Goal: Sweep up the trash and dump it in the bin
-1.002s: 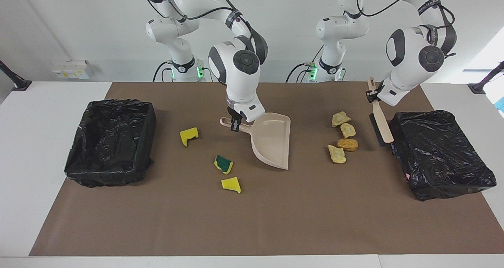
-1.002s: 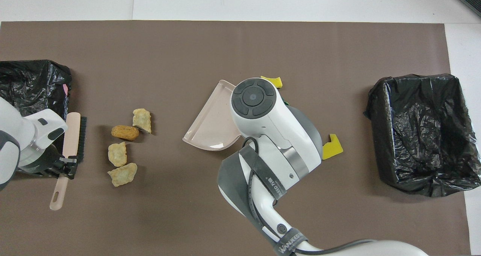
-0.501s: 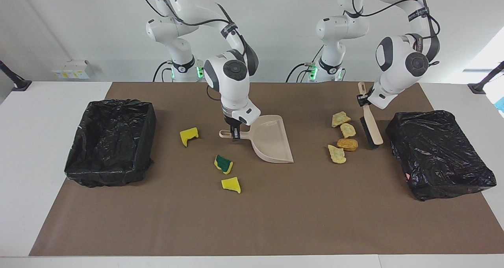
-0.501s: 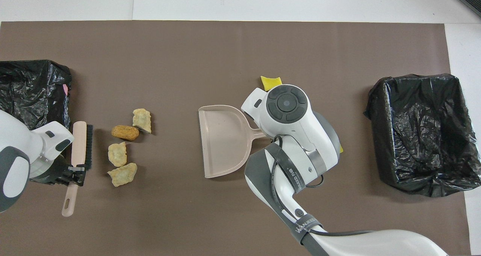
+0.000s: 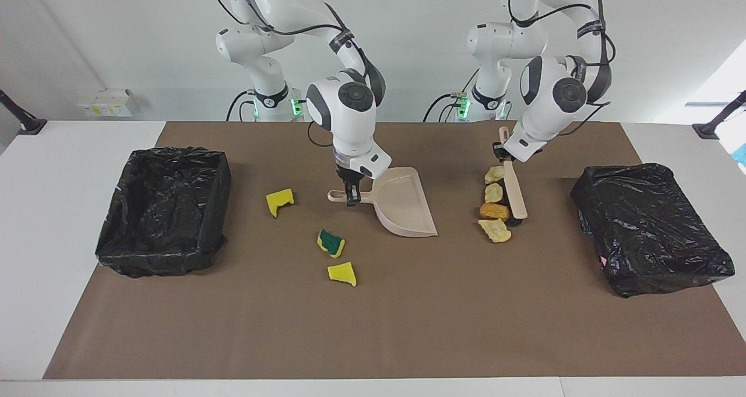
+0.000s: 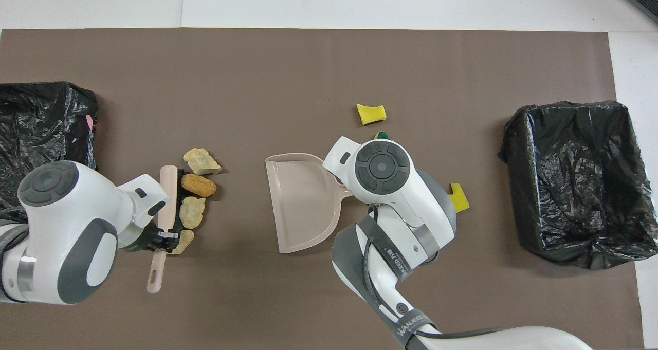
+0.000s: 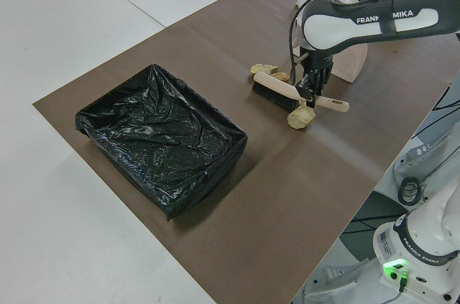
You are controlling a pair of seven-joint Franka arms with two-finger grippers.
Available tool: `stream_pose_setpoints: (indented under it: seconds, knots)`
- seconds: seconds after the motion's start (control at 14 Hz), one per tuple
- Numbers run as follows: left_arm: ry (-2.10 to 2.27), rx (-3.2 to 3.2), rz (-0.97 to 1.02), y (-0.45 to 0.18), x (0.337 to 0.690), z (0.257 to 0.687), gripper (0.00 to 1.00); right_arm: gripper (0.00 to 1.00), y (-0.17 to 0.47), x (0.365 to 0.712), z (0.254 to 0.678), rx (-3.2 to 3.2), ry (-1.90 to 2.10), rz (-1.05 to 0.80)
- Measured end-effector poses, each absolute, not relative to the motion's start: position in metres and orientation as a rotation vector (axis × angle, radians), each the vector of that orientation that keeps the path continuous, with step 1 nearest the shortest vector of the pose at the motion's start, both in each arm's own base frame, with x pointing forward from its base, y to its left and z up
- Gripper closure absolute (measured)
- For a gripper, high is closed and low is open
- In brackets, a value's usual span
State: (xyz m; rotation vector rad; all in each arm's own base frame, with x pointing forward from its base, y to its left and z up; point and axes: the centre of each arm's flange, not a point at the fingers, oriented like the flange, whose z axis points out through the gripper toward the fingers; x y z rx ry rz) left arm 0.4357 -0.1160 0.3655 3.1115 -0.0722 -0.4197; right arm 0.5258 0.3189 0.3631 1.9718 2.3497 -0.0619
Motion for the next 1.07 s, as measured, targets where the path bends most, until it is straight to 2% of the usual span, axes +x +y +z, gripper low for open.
stream_pose_setpoints:
  seconds: [0.29,0.72,0.86,1.07]
  knots:
    - [-0.122,3.068,-0.388,-0.181,0.421,0.356,0.74,0.69,0.339,0.516,0.353,2.015,2.31,-0.038]
    - [-0.278,3.022,-0.359,-0.24,0.401,0.369,0.74,0.69,0.35,0.511,0.349,2.044,2.277,-0.019]
    - [-0.29,3.01,-0.406,-0.24,0.408,0.39,0.74,0.69,0.35,0.51,0.349,2.044,2.276,-0.019]
    - [-0.534,3.026,-0.28,-0.203,0.448,0.427,0.74,0.69,0.35,0.51,0.349,2.045,2.276,-0.019]
